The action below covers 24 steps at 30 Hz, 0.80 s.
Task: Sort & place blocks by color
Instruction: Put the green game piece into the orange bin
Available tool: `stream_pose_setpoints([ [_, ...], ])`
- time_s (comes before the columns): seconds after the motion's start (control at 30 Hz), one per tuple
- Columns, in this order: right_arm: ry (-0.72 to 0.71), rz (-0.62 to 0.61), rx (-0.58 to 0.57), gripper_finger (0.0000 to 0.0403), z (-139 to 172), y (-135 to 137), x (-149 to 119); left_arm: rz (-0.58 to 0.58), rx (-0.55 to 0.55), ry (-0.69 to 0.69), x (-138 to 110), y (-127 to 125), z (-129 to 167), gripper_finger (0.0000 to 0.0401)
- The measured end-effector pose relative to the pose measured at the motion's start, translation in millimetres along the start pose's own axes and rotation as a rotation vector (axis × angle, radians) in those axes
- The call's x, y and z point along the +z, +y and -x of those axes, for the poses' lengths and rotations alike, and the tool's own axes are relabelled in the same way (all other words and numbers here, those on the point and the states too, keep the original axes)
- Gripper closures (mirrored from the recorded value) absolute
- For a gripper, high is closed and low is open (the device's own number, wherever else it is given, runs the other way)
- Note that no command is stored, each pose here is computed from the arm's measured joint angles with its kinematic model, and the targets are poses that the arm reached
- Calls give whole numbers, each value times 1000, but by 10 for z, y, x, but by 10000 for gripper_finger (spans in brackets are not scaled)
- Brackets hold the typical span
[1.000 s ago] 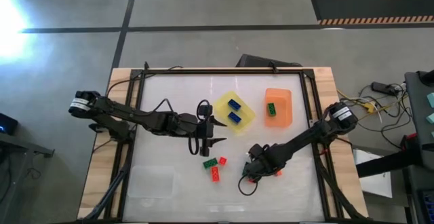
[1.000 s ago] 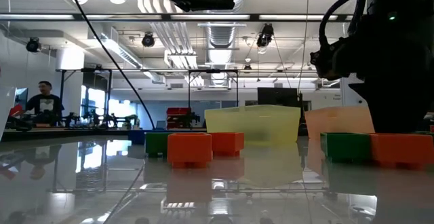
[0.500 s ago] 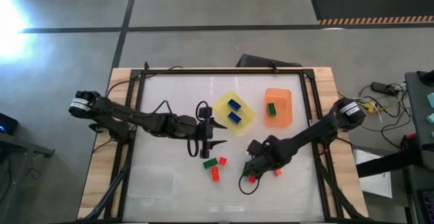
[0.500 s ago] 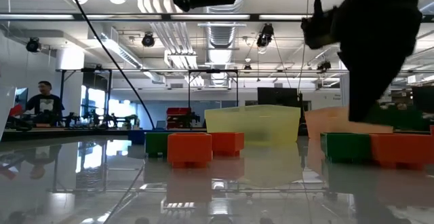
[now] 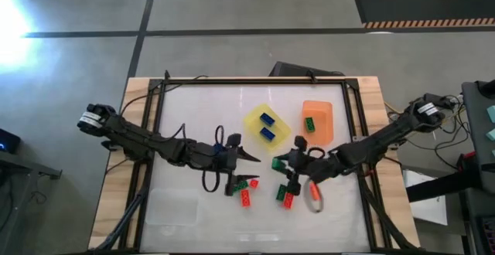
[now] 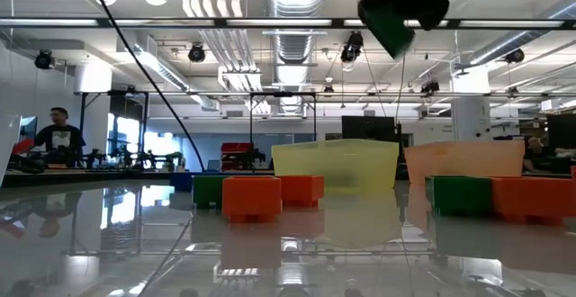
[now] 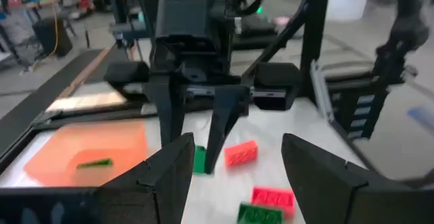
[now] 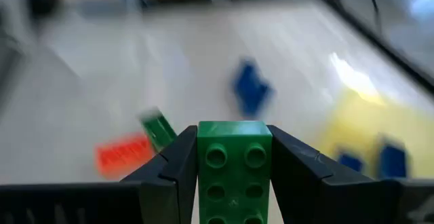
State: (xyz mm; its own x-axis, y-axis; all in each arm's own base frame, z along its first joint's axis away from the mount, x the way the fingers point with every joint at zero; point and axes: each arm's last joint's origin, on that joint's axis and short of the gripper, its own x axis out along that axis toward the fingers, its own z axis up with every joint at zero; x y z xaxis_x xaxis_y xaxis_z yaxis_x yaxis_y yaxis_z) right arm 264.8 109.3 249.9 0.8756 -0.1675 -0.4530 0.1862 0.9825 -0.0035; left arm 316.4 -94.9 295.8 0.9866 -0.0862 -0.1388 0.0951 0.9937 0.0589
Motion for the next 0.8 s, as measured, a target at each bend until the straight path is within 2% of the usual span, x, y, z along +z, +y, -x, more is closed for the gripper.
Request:
stream_pose_setpoints([
  [0.1, -213, 10, 124, 268, 40, -24, -59, 50, -12, -61, -73, -40, 25, 194],
  [0.2, -425, -17, 190, 268, 89, -67, -127, 132, -17, -108, -223, -44, 65, 194],
  [0.33, -598, -30, 263, 268, 149, -117, -216, 204, 11, -209, -340, -21, 133, 194],
  [0.6, -671, -15, 260, 267, 175, -134, -222, 224, 48, -271, -383, -1, 171, 194],
  [0.8, -697, -5, 281, 267, 159, -82, -123, 232, 85, -320, -443, 2, -26, 194],
])
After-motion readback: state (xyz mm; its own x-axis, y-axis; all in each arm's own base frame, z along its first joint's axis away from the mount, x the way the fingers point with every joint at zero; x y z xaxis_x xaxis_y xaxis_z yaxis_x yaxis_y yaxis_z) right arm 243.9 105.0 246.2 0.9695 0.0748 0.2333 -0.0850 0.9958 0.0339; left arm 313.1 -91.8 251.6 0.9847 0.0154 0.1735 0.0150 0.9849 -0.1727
